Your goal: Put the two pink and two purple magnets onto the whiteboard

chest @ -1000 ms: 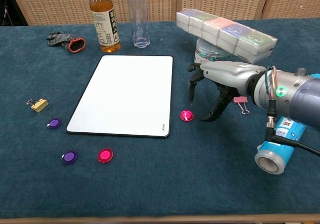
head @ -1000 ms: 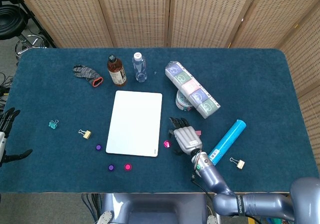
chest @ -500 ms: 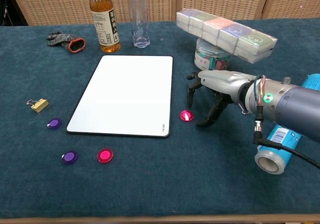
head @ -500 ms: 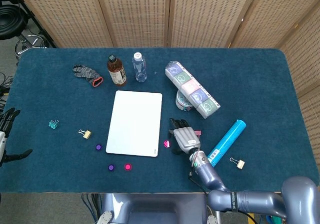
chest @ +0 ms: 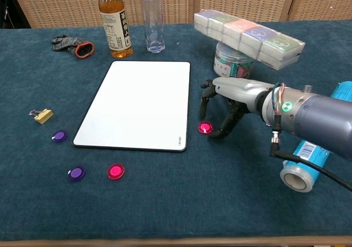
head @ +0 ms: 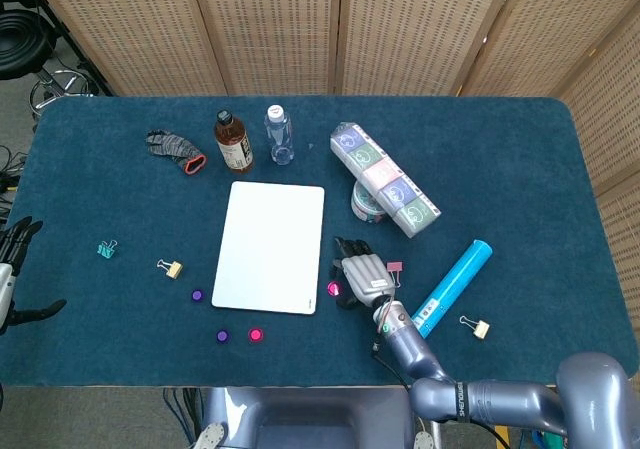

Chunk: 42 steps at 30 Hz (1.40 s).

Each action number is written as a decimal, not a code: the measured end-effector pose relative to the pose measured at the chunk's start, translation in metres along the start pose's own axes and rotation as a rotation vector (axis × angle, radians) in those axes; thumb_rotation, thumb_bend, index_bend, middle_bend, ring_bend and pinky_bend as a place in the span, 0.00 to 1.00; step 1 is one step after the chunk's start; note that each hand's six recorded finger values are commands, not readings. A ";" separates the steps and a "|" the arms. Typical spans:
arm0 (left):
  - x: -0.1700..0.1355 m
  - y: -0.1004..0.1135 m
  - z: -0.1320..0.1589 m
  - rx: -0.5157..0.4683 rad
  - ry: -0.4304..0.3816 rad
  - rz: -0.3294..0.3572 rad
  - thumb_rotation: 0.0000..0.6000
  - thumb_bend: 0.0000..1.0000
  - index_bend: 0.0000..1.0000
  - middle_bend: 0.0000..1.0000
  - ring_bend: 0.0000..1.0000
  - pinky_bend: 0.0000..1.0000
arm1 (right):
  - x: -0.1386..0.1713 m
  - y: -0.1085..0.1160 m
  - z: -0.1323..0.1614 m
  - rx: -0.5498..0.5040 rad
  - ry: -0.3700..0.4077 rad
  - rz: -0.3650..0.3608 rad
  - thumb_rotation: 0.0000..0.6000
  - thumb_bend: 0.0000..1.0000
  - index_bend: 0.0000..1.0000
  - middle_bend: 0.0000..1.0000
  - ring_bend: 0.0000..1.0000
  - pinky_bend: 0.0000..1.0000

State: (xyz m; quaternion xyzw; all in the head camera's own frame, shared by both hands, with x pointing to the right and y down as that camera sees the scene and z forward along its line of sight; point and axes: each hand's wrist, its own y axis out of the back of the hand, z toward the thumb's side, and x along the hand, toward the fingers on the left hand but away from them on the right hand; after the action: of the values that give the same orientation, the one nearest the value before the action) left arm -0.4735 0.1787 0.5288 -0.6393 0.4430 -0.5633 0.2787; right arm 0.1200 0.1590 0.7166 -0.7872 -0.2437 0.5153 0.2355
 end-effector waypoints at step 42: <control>0.000 0.000 -0.001 0.000 0.002 -0.004 1.00 0.09 0.00 0.00 0.00 0.00 | -0.007 -0.010 0.004 -0.015 0.007 0.015 1.00 0.32 0.43 0.00 0.00 0.00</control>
State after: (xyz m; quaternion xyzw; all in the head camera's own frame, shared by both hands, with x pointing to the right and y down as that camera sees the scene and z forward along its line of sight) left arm -0.4742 0.1785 0.5292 -0.6398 0.4418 -0.5645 0.2772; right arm 0.1123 0.1629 0.7257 -0.7925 -0.2407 0.5125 0.2265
